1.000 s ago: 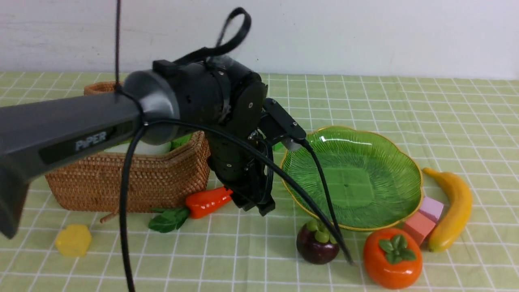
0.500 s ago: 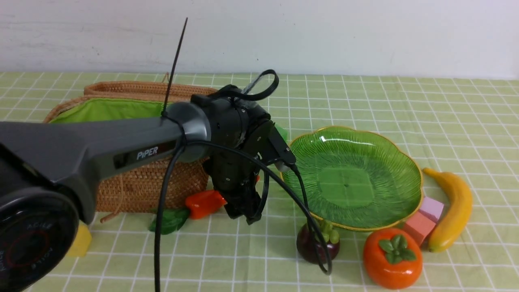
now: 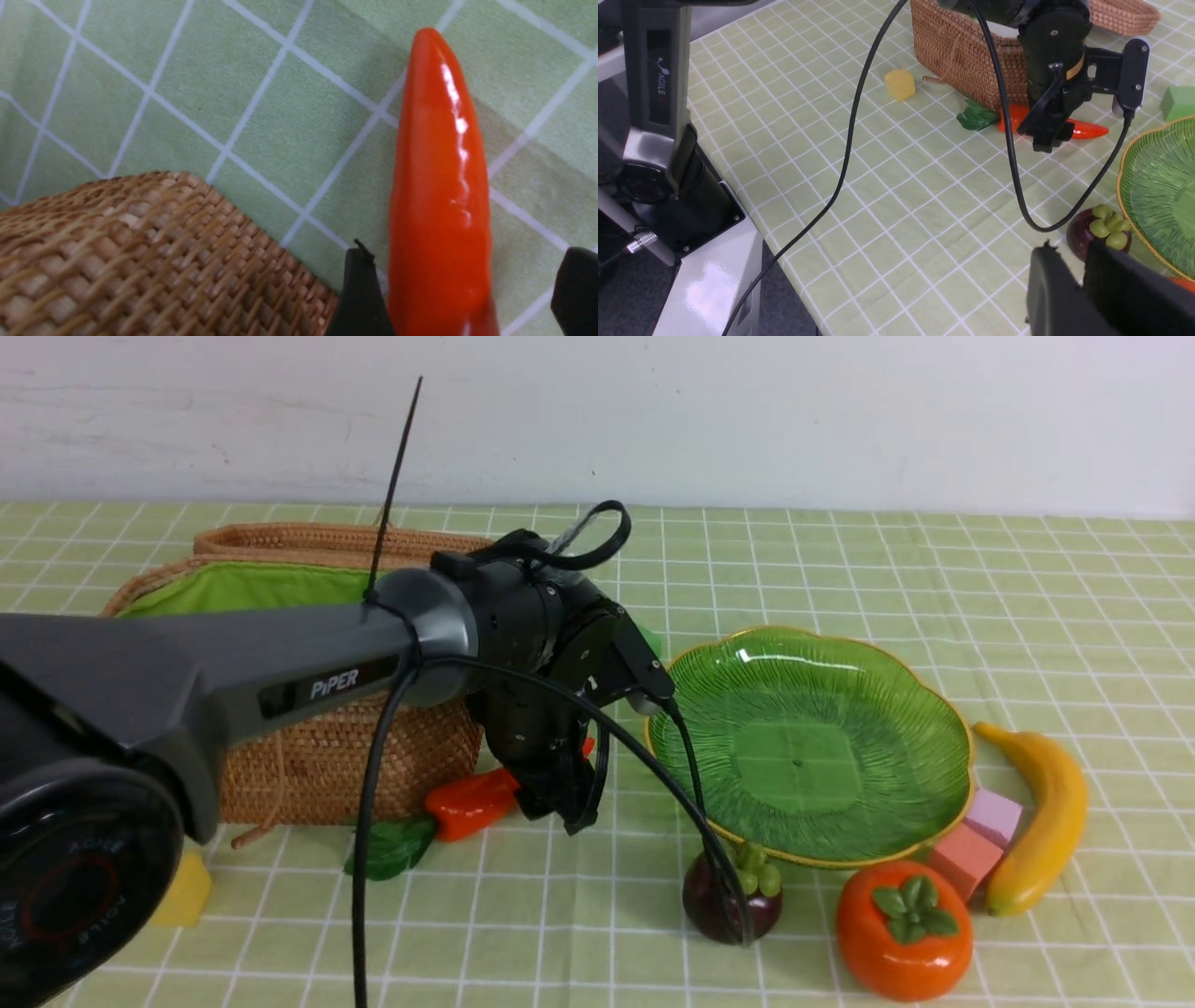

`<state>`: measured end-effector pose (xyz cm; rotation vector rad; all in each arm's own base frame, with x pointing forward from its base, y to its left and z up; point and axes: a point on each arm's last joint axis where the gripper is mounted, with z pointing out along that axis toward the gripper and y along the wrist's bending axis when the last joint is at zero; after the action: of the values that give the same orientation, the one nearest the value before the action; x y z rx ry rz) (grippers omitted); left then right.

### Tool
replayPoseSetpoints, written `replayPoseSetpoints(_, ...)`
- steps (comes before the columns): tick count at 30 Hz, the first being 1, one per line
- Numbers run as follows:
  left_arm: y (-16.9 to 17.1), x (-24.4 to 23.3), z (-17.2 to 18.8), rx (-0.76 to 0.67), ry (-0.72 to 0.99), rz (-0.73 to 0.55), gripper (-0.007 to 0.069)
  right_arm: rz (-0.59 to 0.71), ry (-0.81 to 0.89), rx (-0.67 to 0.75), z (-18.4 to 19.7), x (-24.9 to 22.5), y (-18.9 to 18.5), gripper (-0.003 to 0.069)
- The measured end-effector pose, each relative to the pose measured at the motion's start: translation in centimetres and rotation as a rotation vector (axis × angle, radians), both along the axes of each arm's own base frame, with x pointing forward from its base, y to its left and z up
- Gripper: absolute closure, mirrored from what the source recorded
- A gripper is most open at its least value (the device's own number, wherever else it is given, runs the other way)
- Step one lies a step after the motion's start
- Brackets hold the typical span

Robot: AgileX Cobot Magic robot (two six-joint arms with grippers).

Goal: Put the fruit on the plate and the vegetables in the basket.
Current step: Use the left arm to grab a carrot and put it into the left basket

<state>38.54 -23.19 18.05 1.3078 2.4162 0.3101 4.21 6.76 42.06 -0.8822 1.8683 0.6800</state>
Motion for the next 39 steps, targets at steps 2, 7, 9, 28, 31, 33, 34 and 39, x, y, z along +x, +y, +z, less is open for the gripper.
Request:
replayPoseSetpoints(2, -0.1, 0.1, -0.6, 0.006, 0.008, -0.002, 0.0117, 0.000, 0.000, 0.000, 0.0, 0.0, 0.0, 0.0541)
replayPoseSetpoints(7, -0.1, 0.1, -1.1, 0.004, 0.020, 0.020, 0.0130, -0.001, 0.003, 0.001, 0.0, 0.0, 0.0, 0.0541)
replayPoseSetpoints(9, 0.0, 0.0, -1.1, 0.008, 0.037, 0.034, 0.0159, 0.001, 0.006, 0.000, 0.0, 0.0, 0.0, 0.0539)
replayPoseSetpoints(28, -2.9, -5.9, 5.9, -0.071, 0.124, -0.076, 0.0335, -0.004, 0.001, 0.005, 0.0, 0.0, 0.0, 0.0526)
replayPoseSetpoints(31, -2.2, -7.4, 10.3, -0.129, 0.046, -0.092, 0.0335, -0.030, -0.028, 0.028, 0.3, 0.3, 0.0, 0.0523)
replayPoseSetpoints(33, -1.0, -7.9, 13.0, -0.156, -0.014, -0.088, 0.0335, -0.057, -0.060, 0.051, 0.6, 0.6, -0.1, 0.0520)
replayPoseSetpoints(34, -0.6, -8.1, 13.7, -0.159, -0.034, -0.086, 0.0335, -0.066, -0.072, 0.059, 0.8, 0.7, -0.1, 0.0520)
replayPoseSetpoints(39, 4.2, -7.6, 18.0, -0.163, -0.173, -0.006, 0.0335, -0.157, -0.177, 0.143, 1.9, 1.6, -0.4, 0.0520)
